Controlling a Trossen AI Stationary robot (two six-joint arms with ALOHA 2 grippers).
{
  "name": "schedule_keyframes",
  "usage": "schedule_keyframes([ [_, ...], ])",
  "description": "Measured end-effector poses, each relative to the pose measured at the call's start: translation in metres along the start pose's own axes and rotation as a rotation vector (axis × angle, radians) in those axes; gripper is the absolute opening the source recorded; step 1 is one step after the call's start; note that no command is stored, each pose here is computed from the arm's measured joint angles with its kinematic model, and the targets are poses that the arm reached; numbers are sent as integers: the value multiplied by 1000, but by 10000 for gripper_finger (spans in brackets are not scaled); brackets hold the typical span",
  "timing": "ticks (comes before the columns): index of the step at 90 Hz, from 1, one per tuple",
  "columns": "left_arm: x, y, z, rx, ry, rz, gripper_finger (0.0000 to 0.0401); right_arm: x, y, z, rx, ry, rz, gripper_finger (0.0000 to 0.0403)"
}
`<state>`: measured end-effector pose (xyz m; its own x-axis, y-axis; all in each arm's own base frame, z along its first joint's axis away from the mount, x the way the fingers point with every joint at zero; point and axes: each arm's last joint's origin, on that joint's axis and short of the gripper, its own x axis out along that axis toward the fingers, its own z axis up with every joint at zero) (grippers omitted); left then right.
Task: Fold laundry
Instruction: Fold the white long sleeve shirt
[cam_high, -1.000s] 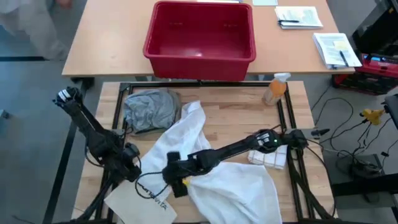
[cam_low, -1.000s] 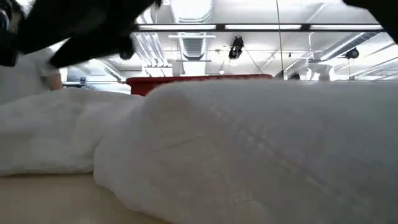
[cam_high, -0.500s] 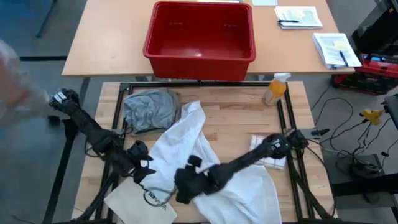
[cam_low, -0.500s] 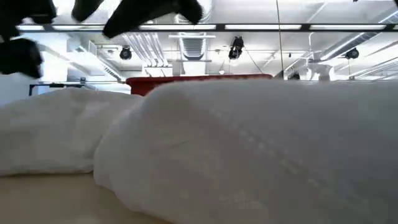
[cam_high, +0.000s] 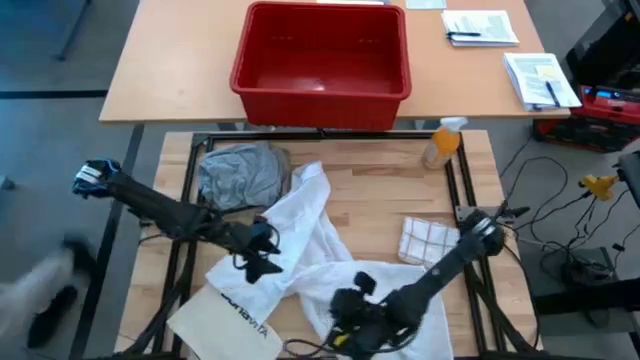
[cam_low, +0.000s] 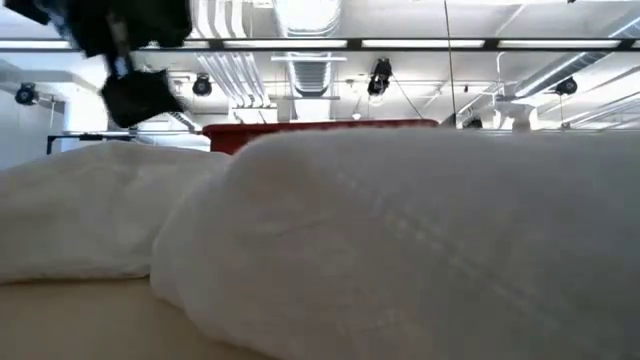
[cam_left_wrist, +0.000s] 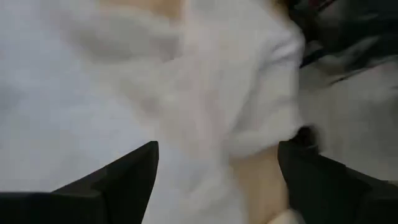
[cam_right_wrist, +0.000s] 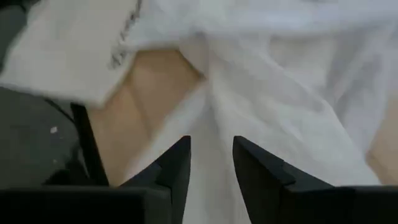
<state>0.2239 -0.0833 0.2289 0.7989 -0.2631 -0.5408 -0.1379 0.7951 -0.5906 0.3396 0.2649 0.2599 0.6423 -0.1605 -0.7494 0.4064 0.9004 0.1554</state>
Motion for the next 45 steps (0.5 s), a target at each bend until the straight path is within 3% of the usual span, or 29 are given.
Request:
schedule_keyframes([
  [12,34,-8,17,18,-94,6,312,-25,-38,-44,24,6,42,93],
  [27,76,-28,41,115,-159,61,312,-58,-107,-84,89,87,142,98],
  [38,107,-25,61,93,-148,160,312,-83,-145,-104,77,180,286,133],
  [45,122,-17,77,44,-134,218,312,-91,-168,-117,31,199,307,170],
])
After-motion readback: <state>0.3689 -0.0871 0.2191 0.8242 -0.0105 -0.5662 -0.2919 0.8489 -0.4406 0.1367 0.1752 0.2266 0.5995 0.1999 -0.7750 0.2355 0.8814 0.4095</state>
